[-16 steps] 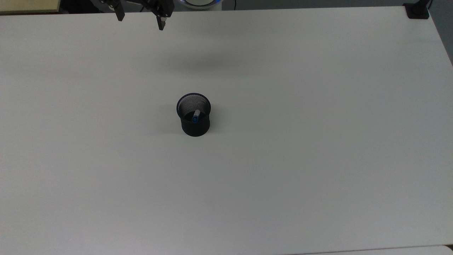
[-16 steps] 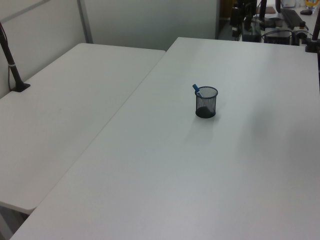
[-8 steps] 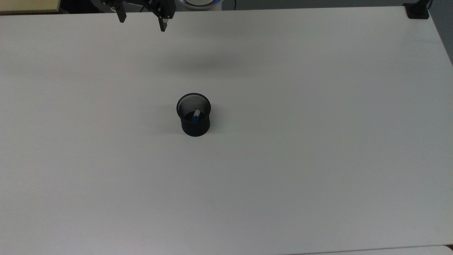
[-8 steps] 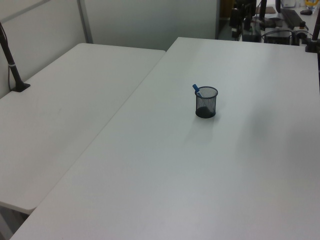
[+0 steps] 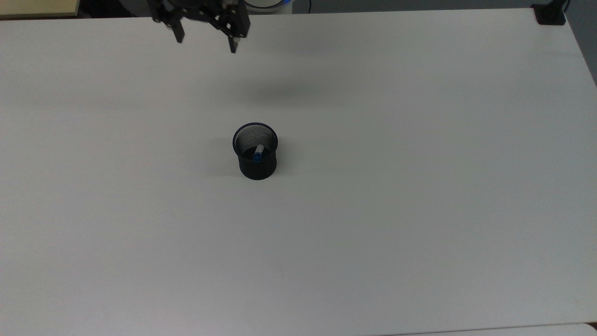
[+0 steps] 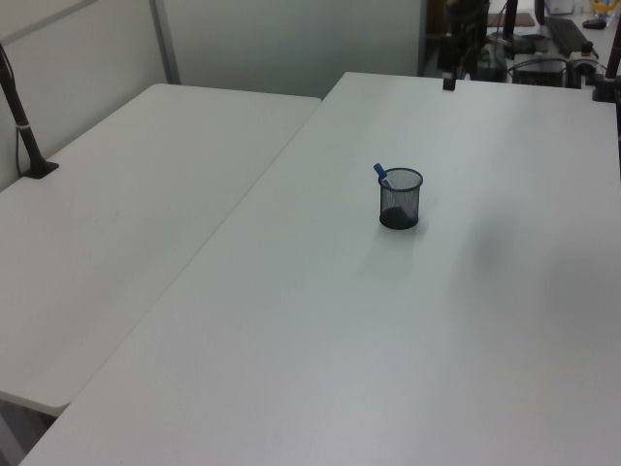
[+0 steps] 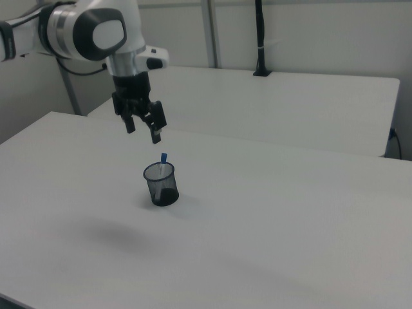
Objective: Remove the marker
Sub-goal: 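Move the gripper down over the mesh cup toward the marker cap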
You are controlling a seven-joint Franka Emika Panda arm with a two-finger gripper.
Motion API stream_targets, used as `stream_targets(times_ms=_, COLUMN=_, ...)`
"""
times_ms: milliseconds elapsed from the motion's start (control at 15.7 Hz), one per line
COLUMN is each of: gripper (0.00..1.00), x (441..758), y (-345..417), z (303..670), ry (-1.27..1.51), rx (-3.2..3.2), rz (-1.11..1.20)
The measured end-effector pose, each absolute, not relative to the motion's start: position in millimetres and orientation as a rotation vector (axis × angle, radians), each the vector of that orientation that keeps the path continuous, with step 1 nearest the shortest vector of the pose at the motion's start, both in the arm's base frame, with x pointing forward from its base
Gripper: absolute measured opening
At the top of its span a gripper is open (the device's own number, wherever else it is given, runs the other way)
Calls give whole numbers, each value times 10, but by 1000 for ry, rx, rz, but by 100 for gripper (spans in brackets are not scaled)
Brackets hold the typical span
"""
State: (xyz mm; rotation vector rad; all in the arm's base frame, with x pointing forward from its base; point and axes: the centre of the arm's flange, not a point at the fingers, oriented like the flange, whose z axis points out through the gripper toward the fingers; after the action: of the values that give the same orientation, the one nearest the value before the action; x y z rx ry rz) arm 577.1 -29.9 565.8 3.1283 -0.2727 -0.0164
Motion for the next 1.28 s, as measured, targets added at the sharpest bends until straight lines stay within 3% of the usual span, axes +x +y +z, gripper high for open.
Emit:
stream_targets(times_ms=638, gripper=100, x=6102, y=506, z=4635, ry=-73, rx=3120, rz=-251)
stream_targets(times_ms=1276, gripper=100, x=6531, y=505, z=4280, ry=-83, rx=3132, rz=54)
